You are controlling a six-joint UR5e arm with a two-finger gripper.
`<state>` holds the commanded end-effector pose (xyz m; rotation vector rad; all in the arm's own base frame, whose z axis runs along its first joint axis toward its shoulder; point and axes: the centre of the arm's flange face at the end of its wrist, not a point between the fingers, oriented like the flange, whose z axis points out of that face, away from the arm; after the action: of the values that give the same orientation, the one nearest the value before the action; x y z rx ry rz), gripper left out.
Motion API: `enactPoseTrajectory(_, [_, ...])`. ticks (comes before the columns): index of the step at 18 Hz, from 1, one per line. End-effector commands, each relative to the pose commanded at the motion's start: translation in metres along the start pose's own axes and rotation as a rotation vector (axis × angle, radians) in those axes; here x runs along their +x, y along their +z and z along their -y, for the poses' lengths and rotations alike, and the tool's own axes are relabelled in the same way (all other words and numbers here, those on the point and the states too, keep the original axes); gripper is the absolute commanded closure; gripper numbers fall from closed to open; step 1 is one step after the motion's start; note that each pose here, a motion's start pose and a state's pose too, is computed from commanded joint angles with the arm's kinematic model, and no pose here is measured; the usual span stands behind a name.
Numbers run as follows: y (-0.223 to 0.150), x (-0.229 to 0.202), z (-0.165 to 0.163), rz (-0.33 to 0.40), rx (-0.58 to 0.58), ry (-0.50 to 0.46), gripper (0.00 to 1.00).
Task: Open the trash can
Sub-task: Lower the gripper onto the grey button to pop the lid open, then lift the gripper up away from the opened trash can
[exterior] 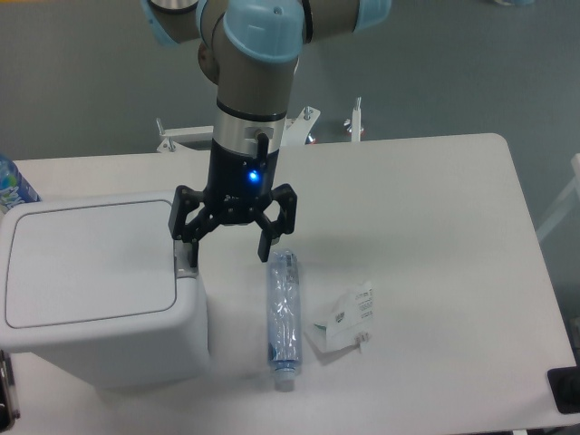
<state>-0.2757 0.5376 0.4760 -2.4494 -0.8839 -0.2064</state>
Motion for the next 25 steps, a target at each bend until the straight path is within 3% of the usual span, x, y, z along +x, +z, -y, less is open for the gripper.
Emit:
enactPoseTrajectory(11, [0.005, -0.002, -0.004, 0.000, -0.009, -0.003, 0.00])
enactPoseTrajectory(17, [-0.038, 0.005, 0.031, 0.005, 0.085, 0.019, 0.00])
enactPoseTrajectory(21, [-0.085, -0.039, 0.068, 0.053, 0.196, -0.020, 0.00])
enactPoseTrajectory(25, [-0.106, -0.087, 0.080, 0.124, 0.223, 0.100, 0.00])
